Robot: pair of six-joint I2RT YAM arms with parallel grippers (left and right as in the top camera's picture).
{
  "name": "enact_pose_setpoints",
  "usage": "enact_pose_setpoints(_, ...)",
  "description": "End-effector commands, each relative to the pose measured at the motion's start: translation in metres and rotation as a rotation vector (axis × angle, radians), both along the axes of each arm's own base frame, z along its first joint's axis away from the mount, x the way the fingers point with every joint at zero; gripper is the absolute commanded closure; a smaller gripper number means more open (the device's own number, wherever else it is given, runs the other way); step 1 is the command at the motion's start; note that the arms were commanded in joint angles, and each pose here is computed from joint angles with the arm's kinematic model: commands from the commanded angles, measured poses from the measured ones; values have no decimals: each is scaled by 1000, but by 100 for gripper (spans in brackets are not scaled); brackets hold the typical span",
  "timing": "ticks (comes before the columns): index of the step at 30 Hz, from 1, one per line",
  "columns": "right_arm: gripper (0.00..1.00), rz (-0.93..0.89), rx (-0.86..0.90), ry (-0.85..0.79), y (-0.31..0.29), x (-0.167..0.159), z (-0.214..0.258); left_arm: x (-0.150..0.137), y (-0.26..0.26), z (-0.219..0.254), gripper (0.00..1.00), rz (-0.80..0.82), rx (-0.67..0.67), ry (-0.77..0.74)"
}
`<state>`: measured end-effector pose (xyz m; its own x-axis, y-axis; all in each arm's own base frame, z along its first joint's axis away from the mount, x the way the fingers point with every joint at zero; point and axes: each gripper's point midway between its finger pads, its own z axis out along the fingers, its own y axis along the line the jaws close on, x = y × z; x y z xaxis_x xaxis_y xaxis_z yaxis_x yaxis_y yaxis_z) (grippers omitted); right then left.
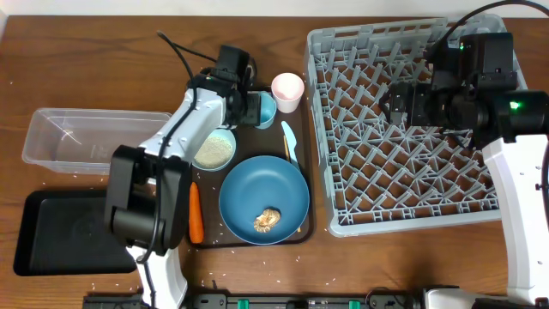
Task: Sort waste into correct bins and load items into the dishwasher rack
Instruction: 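Reach the left gripper to the blue cup on the brown tray, then grasp the blue cup with the left gripper and lift it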
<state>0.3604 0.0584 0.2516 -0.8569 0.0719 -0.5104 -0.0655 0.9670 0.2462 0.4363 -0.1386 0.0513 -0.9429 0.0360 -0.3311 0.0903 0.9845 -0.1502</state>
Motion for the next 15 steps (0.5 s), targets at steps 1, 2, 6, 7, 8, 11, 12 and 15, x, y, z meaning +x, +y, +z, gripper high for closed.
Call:
enact_pose_setpoints(1, 1, -22, 4, 12, -3, 0, -3, 4, -2, 6, 53, -12, -6, -16)
enact_pose_setpoints(2, 1, -22, 4, 12, -3, 0, -3, 4, -2, 6, 55, -11, -5, -16)
enact_pose_setpoints(6, 1, -22, 4, 12, -3, 0, -3, 4, 9, 4, 62, 10, 52, -18)
enact_pose_setpoints(7, 1, -22, 4, 12, -3, 0, -3, 4, 9, 4, 68, 11, 56, -16)
enact_pose_setpoints(8, 1, -22, 4, 12, -3, 0, -3, 3, 10, 4, 73, 11, 57, -13)
enact_pose_setpoints(11, 1, -22, 4, 12, -3, 0, -3, 2, 10, 6, 90, 11, 57, -11)
enact_pose_setpoints(12, 1, -22, 4, 12, -3, 0, -3, 1, 10, 8, 93, 11, 56, -12)
enact_pose_setpoints(15, 1, -22, 4, 12, -3, 0, -3, 1, 10, 23, 94, 12, 48, -41)
